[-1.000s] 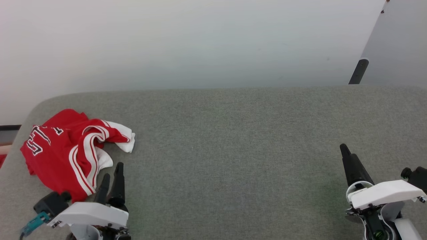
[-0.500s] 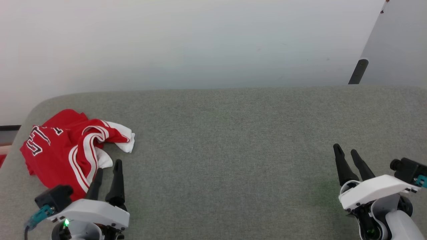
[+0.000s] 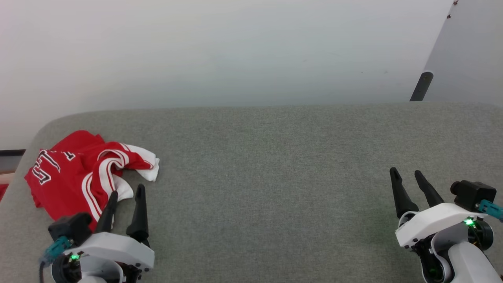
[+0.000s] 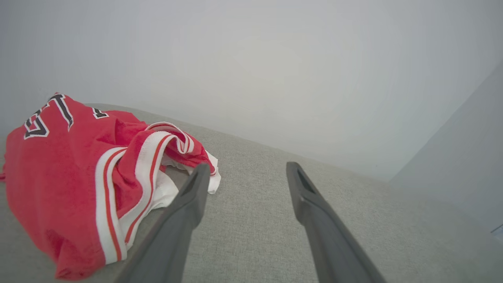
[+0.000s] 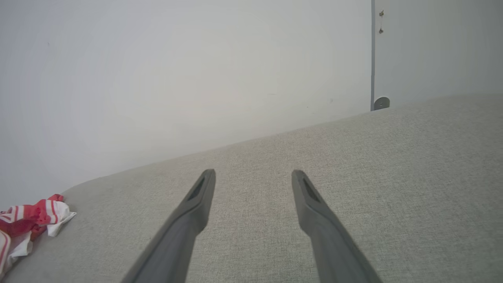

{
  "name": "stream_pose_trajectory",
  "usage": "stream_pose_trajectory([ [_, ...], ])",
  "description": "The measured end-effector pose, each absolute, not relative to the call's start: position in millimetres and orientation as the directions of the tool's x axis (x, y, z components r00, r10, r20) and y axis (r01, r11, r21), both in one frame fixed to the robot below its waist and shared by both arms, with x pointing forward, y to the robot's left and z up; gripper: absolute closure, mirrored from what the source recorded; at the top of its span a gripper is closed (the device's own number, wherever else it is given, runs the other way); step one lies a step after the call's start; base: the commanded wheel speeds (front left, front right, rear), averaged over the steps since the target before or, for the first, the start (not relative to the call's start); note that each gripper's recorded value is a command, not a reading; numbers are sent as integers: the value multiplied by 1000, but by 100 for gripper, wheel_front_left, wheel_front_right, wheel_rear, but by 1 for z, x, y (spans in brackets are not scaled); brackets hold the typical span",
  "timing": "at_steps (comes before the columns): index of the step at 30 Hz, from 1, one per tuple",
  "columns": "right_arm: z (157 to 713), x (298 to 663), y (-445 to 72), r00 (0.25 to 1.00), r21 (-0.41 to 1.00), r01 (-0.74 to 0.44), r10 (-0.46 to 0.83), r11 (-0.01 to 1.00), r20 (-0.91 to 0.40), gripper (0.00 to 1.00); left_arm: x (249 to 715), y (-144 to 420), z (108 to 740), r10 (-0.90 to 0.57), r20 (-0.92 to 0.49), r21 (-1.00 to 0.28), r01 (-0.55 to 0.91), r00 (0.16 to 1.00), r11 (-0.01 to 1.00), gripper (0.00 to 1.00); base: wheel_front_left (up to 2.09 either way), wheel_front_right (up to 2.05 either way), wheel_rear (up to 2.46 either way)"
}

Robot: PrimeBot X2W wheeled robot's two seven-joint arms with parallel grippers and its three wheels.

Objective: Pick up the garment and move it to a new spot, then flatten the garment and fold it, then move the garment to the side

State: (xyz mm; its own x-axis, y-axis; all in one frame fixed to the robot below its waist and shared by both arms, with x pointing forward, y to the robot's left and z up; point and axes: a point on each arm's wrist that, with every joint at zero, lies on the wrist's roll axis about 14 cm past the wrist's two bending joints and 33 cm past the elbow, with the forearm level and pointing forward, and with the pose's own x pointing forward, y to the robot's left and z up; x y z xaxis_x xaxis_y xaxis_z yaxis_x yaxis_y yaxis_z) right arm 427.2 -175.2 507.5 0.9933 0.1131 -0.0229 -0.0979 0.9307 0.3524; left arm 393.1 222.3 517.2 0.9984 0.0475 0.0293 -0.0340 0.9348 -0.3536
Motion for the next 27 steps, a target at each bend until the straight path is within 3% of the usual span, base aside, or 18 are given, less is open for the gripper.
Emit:
stream_pose_trajectory([
  [27,524,436,-184,992,92,-122,119,988,32,0,395,223,519,17,66,-147,-7,998,989,0,0,0,0],
])
